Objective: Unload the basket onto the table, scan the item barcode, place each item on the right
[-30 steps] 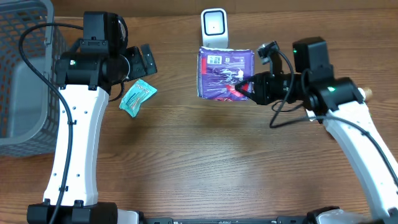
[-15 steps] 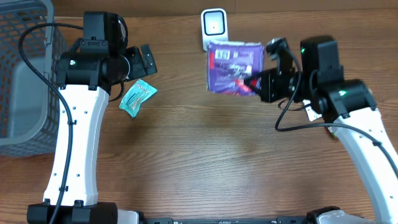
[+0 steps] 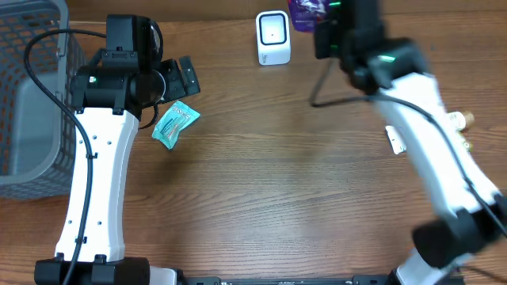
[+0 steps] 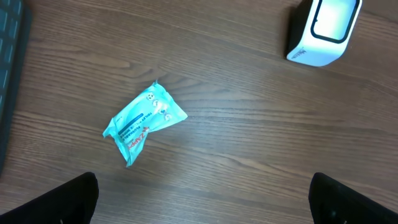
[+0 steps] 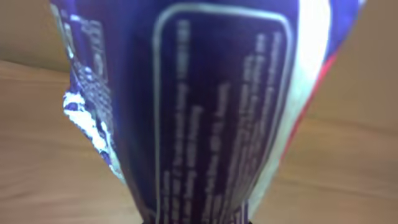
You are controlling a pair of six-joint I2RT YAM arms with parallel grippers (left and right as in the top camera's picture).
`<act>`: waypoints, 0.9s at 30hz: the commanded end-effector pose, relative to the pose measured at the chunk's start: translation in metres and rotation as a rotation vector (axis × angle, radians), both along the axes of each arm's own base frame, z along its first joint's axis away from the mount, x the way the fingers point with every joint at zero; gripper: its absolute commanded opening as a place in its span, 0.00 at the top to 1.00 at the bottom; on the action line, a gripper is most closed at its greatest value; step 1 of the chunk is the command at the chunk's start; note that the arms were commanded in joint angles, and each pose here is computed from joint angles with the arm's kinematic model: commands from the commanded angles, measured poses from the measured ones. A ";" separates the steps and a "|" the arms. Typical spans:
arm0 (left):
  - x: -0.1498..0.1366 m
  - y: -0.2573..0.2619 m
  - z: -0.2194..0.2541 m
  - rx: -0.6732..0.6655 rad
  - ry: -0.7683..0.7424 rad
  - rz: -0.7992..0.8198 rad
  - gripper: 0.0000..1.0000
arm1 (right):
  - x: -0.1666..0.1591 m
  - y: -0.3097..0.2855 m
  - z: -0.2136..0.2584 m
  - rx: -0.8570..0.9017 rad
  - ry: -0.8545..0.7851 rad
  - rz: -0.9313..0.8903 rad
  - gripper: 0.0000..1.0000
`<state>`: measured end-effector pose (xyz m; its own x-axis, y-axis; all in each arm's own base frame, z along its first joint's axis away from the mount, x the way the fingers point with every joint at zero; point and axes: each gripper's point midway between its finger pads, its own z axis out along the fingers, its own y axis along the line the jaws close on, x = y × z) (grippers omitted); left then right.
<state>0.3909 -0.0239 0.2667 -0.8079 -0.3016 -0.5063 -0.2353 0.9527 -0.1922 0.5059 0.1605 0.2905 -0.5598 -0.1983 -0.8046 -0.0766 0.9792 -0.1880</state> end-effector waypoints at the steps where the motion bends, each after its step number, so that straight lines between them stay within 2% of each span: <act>1: 0.002 -0.001 0.001 0.007 -0.005 -0.019 0.00 | 0.023 -0.028 -0.014 -0.337 -0.068 -0.189 0.96; 4: 0.002 -0.001 0.001 0.007 -0.005 -0.019 0.00 | 0.046 -0.016 -0.049 -0.524 -0.050 -0.136 0.96; 8: 0.002 -0.001 0.001 0.007 -0.004 -0.019 0.01 | 0.060 -0.018 -0.065 -0.686 -0.055 -0.165 0.96; 17: 0.002 -0.001 0.001 0.007 -0.005 -0.019 0.00 | 0.072 -0.003 -0.083 -0.700 -0.118 -0.216 0.96; 22: 0.002 -0.001 0.001 0.007 -0.005 -0.019 0.01 | 0.067 0.011 -0.091 -0.841 -0.091 -0.196 0.96; 27: 0.002 -0.001 0.001 0.007 -0.005 -0.019 0.00 | 0.065 0.032 -0.092 -0.864 -0.123 -0.175 0.96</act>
<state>0.3909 -0.0238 0.2666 -0.8082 -0.3016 -0.5058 -0.2356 0.9528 -0.1916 0.5763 0.1844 0.1899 -0.5547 -0.6654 -0.4996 0.1157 0.5329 -0.8382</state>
